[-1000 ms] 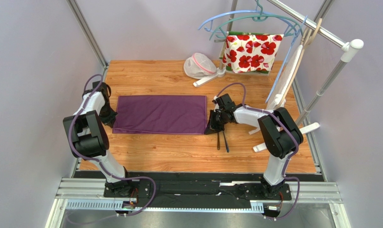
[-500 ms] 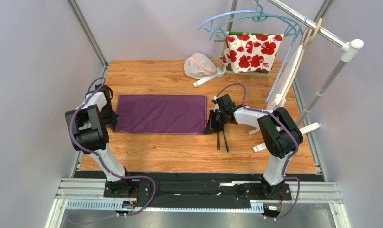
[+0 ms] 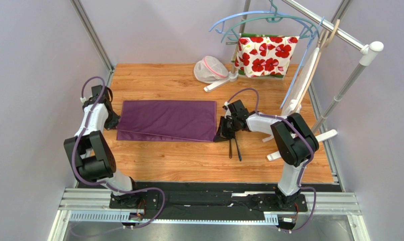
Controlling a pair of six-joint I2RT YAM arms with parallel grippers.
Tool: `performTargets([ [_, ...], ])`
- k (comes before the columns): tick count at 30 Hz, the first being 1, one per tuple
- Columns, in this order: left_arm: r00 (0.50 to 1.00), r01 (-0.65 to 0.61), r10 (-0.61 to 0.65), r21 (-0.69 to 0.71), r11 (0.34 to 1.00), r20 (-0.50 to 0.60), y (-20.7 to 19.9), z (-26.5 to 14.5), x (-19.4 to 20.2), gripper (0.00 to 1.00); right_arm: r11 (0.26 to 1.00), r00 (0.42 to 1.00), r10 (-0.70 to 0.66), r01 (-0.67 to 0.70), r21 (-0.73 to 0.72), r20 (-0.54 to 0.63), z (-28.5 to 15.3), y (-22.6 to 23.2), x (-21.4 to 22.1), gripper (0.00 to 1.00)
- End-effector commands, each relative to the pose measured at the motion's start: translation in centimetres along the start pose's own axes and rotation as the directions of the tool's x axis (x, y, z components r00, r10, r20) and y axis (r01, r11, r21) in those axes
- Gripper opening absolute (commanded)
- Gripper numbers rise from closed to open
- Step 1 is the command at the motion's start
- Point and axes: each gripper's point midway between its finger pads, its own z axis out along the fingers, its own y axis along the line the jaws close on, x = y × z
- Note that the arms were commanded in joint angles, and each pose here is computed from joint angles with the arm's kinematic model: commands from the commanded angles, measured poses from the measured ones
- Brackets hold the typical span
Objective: Fold the napkin into a case and place the utensils inside
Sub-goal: Fold and flatten the napkin at the center of the board.
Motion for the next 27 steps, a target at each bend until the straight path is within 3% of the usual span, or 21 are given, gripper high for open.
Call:
performTargets([
  [1, 0.996, -0.001, -0.004, 0.045, 0.999, 0.090, -1.2, -0.4, -3.1, 0.00, 0.999, 1.000, 0.014, -0.013, 0.045, -0.020, 1.1, -1.8, 0.8, 0.00],
  [12, 0.996, -0.045, 0.034, -0.137, 0.990, -0.081, 1.0, 4.1, 0.6, 0.00, 0.999, 1.000, 0.011, -0.010, 0.033, -0.022, 1.0, -1.5, 0.9, 0.00],
  [26, 0.994, -0.057, 0.030, -0.257, 0.965, -0.109, 2.9, 4.1, 1.1, 0.00, 1.000, 1.000, 0.011, -0.010, 0.022, -0.026, 1.1, -1.4, 0.8, 0.00],
  [27, 0.995, -0.040, 0.015, -0.259, 0.965, -0.094, 2.9, 3.7, 0.7, 0.07, 1.000, 1.000, 0.013, -0.013, 0.024, -0.027, 1.2, -1.5, 0.8, 0.00],
])
